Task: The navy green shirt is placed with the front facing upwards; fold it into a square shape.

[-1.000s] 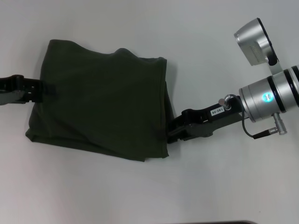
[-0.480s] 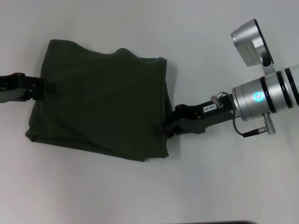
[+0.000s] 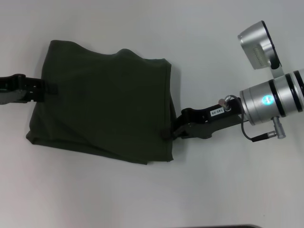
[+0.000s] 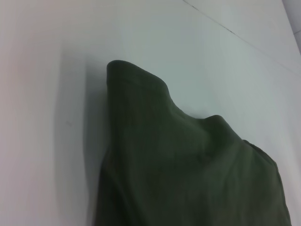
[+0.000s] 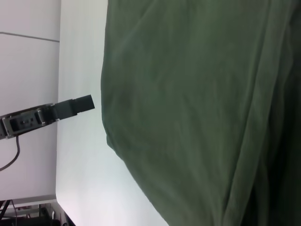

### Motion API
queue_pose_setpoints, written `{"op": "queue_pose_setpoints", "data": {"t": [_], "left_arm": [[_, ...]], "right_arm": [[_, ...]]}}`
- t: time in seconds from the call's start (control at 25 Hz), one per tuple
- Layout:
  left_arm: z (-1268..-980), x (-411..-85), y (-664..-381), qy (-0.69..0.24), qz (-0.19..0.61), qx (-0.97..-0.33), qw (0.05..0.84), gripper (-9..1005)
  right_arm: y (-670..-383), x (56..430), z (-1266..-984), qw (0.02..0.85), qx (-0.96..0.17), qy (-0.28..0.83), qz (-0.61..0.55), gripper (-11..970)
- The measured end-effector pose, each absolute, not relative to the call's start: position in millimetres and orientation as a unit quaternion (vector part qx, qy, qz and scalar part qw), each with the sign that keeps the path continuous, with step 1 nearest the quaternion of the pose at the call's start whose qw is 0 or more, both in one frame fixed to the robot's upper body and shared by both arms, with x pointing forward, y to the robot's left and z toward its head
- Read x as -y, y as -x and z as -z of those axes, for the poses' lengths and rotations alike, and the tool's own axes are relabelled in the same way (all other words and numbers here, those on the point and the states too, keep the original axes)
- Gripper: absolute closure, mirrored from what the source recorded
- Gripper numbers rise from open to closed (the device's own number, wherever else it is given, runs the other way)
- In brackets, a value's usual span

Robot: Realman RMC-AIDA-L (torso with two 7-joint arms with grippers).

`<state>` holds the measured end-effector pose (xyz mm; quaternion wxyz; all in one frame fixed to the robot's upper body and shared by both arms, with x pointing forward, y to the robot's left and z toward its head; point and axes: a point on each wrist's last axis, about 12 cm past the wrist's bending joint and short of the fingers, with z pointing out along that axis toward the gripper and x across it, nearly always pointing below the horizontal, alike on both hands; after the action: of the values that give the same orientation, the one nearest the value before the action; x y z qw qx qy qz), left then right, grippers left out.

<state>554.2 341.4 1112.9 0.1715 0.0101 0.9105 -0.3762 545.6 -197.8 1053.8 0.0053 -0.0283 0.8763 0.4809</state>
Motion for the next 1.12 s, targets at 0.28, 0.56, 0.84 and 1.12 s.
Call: {"op": "queue_pose_setpoints", "data": {"t": [0.28,0.56,0.84,1.12], "left_arm": [[-1112.4,-342.0,-553.4,-0.008,0.376,-0.911,0.171,392],[-1112.9,-341.4,-554.1,-0.009,0.377,-0.91,0.171,391],[-1112.3,-342.0,-553.4,-0.009,0.376,-0.911,0.171,391],[-1112.9,-341.6,-554.1,-0.01,0.377,-0.91,0.172,390]], "right_arm": [[-545.9,210.7,-1053.4,0.012,-0.877,0.01,-0.48,939],[-546.4,213.9,-1052.7,0.014,-0.876,-0.007,-0.482,938],[-545.4,229.9,-1053.9,0.021,-0.871,-0.035,-0.489,890],[-548.8,250.8,-1059.1,0.035,-0.872,-0.05,-0.486,762]]}}
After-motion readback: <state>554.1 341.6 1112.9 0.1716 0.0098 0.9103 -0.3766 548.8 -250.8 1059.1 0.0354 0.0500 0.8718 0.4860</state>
